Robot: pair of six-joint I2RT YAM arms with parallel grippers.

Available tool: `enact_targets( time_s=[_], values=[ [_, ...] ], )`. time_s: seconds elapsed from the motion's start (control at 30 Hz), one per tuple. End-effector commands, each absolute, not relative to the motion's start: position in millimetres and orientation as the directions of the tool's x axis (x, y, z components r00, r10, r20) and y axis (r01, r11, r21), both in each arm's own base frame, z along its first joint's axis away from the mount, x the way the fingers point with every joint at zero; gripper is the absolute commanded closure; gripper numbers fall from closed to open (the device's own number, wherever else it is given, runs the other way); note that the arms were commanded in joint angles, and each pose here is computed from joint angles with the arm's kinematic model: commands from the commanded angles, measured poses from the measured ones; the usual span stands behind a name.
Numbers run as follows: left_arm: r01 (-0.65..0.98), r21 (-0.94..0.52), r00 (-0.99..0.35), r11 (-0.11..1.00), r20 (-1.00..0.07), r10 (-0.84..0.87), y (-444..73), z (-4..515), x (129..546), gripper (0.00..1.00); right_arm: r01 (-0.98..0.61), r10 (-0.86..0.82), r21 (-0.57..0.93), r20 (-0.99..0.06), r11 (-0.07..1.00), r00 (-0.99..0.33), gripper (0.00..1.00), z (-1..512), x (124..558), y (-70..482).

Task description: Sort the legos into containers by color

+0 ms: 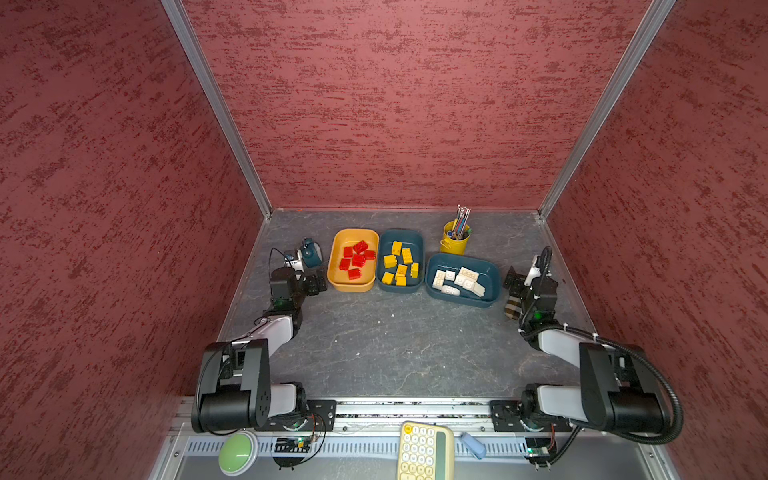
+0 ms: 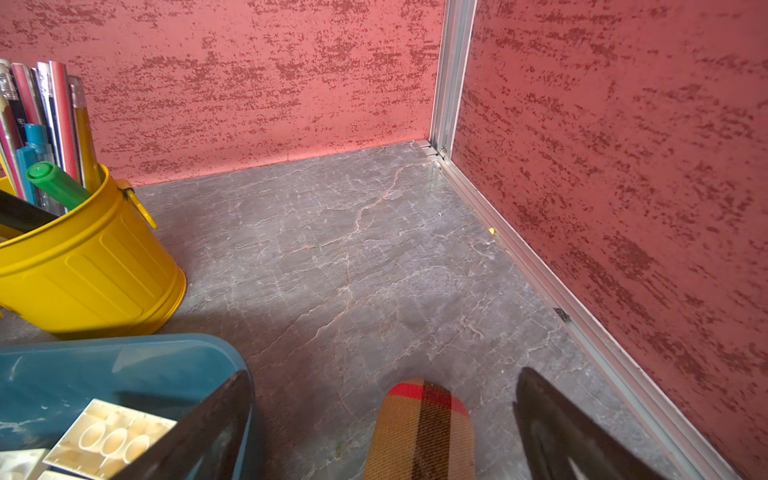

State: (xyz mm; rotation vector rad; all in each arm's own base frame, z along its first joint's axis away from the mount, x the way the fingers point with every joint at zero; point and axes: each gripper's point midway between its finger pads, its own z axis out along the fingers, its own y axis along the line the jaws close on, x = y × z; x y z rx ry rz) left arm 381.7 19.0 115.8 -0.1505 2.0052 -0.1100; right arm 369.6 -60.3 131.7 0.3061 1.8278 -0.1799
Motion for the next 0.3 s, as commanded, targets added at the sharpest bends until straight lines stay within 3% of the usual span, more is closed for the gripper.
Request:
enact_targets(
  time_s=[0.0,0.27],
  values=[
    [-0.041,-0.141,-0.394,0.989,-0.907,-0.146,20.0,128.4,389.6,0.01,0.283,0.106,0.033,-0.963,0.958,-0.248,0.01,139.0,371.3,-57.9],
    [-0.029,-0.148,-0.407,0.989,-0.902,-0.147,17.4,125.9,388.4,0.01,0.302,0.075,0.007,-0.974,0.953,-0.214,0.01,145.8,365.1,-62.0]
  ],
)
